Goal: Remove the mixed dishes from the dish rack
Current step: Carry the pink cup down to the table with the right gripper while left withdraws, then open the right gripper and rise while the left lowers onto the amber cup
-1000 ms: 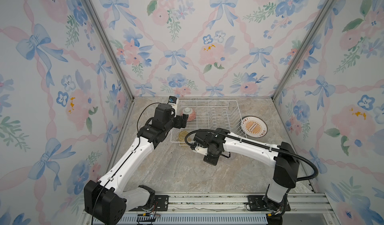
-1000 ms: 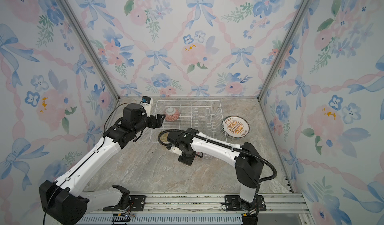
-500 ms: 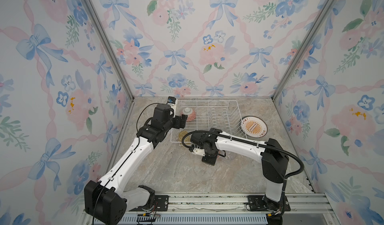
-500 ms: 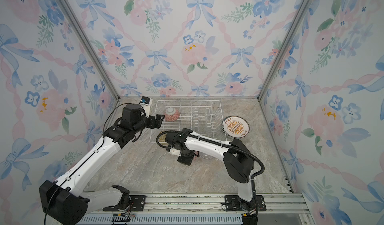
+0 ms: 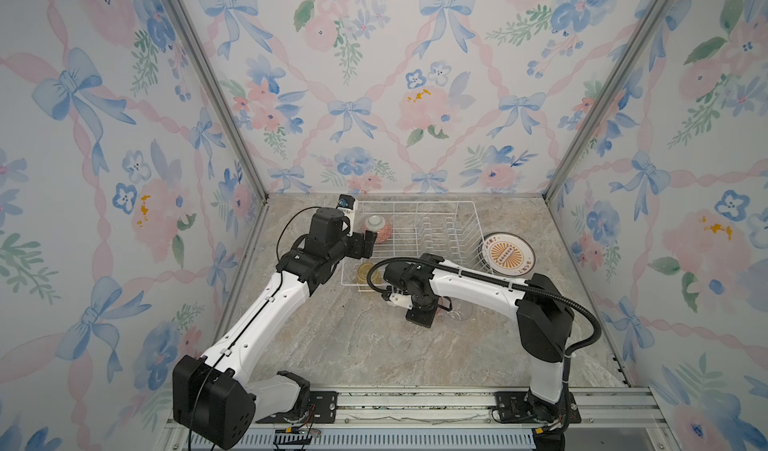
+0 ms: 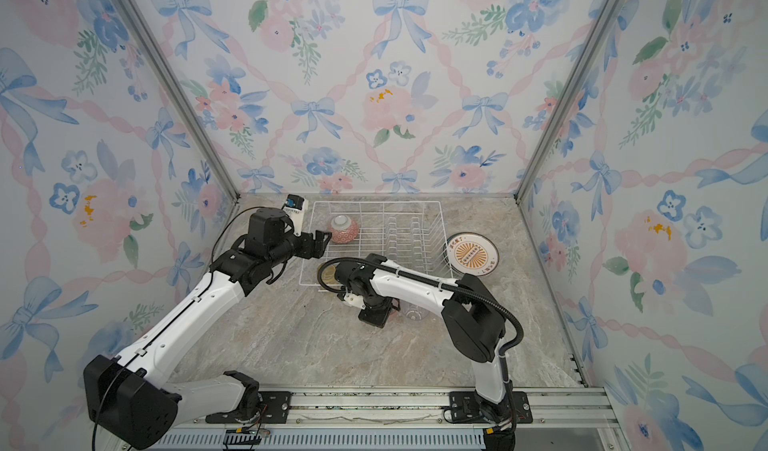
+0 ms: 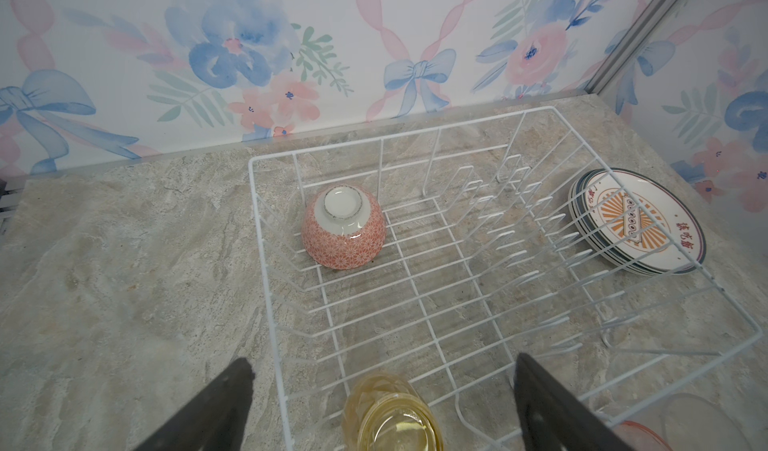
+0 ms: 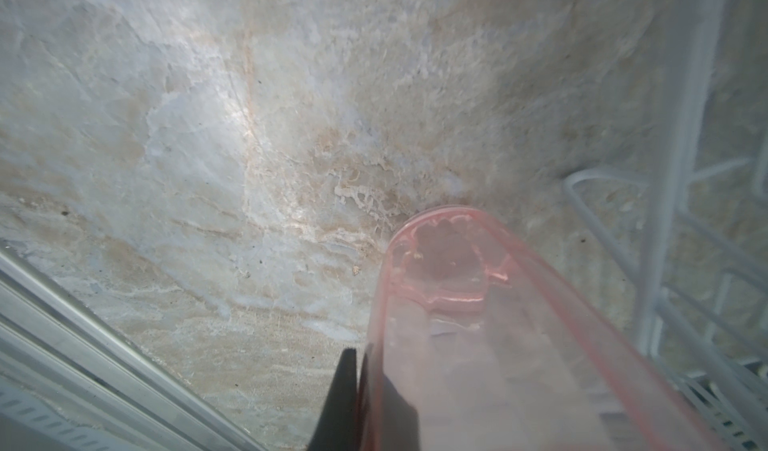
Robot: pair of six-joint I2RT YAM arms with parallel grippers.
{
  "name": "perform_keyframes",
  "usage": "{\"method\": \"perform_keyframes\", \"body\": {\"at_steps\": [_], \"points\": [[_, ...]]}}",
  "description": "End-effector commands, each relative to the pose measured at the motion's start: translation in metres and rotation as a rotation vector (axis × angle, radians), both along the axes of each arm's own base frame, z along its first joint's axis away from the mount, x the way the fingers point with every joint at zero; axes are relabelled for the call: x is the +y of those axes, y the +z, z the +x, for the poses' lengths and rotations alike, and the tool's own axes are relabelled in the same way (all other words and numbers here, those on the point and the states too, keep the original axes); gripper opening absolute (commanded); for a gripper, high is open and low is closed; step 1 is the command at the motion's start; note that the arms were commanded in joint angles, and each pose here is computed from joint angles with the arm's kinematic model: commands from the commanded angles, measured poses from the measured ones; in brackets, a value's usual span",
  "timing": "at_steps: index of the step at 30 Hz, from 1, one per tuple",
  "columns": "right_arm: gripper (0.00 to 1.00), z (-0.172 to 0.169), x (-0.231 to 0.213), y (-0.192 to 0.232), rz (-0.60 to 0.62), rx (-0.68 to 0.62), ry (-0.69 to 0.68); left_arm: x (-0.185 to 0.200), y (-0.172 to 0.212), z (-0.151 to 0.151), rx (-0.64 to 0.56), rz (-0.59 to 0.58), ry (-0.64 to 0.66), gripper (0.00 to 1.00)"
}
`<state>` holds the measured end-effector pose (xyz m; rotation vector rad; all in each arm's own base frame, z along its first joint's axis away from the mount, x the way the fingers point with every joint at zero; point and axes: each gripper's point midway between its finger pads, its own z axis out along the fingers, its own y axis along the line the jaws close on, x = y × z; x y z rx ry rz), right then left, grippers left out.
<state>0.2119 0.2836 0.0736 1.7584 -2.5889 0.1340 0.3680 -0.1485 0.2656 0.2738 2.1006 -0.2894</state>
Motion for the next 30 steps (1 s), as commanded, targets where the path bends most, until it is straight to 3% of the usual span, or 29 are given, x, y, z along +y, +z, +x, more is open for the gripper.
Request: {"method": "perform_keyframes", "body": {"at_steps": [1,7,11,17,26,30], "points": [[0.11,0.004,-0.005,-0.003,-0.026,0.001,-0.002,0.001,-0.012,-0.001,0.03,0.026,-0.016,0.93],[0.28,0.005,-0.003,0.001,-0.005,-0.009,-0.005,0.001,-0.016,-0.002,0.044,0.03,-0.022,0.93],[0.32,0.007,-0.002,0.006,0.012,-0.023,-0.006,0.001,-0.019,-0.004,0.057,0.033,-0.024,0.93],[0.5,0.012,0.005,0.033,0.127,-0.068,-0.027,0.004,-0.03,-0.008,0.092,0.05,-0.019,0.93],[0.68,0.006,0.021,0.13,0.591,-0.054,-0.092,0.003,-0.063,-0.018,0.222,0.102,-0.031,0.97],[0.74,0.016,0.015,0.169,0.777,-0.089,-0.16,-0.003,-0.083,-0.03,0.309,0.193,-0.046,0.98]]}}
